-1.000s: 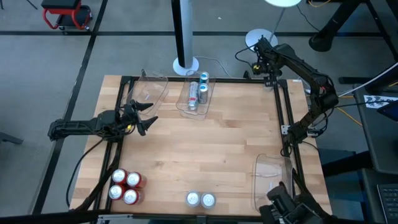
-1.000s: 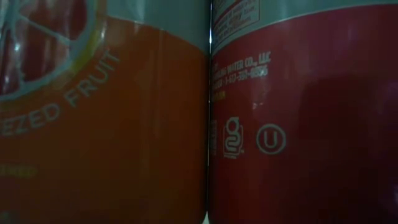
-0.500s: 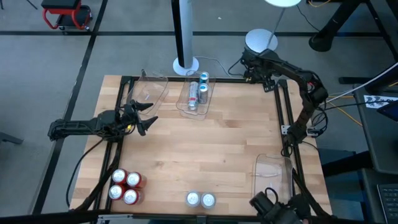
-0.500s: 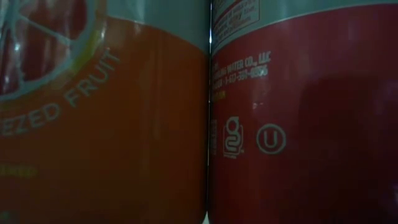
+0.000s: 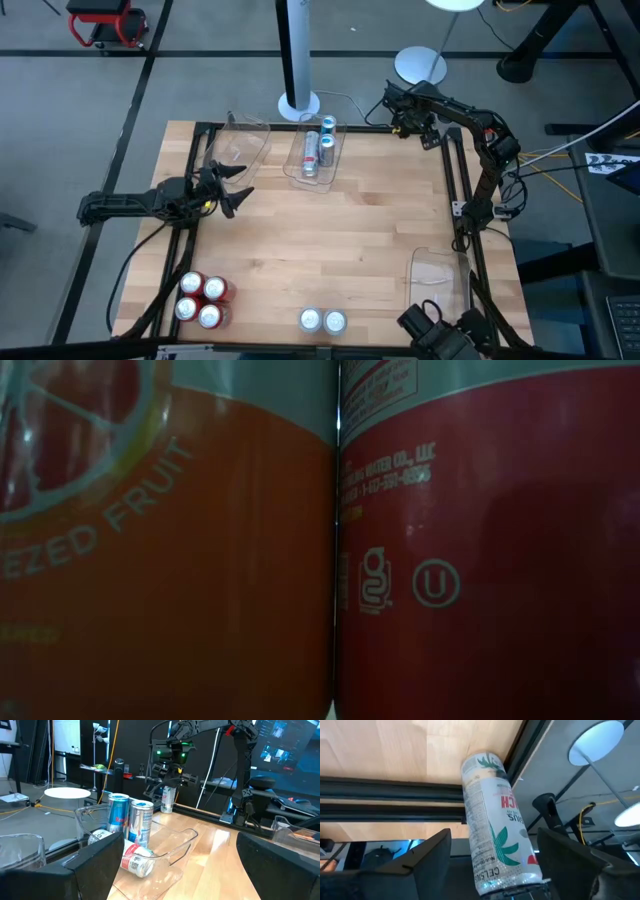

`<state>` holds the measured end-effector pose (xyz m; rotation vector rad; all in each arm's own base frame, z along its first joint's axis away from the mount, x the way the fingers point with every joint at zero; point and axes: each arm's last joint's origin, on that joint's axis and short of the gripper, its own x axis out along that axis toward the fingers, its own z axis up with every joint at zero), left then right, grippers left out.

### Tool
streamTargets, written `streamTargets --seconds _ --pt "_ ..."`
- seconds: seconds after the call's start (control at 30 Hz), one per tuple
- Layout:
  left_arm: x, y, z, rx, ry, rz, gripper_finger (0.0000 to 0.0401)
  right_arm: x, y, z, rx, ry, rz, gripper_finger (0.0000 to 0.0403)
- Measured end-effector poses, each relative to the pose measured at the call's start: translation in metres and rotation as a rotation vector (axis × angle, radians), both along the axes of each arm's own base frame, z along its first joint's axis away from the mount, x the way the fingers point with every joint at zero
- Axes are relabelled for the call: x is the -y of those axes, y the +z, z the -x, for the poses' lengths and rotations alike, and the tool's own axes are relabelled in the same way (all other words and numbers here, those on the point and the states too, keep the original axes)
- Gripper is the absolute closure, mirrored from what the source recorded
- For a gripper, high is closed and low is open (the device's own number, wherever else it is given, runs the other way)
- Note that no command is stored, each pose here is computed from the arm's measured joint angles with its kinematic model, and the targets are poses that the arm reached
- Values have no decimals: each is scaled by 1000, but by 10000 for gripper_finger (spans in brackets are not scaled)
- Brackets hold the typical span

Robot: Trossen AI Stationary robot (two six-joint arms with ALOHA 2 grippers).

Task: Sort soda cans
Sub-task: Put the white pink soda can into the top middle transparent bin

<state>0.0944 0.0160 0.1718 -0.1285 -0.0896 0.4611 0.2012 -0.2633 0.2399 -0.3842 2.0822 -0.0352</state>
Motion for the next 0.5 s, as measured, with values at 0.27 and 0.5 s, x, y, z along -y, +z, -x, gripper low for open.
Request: streamTargets --seconds 0.27,0.5 --pt "0 0 0 0 0 0 26 4 0 -2 9 7 51 70" --pt "0 0 0 0 0 0 26 3 0 -3 25 13 26 10"
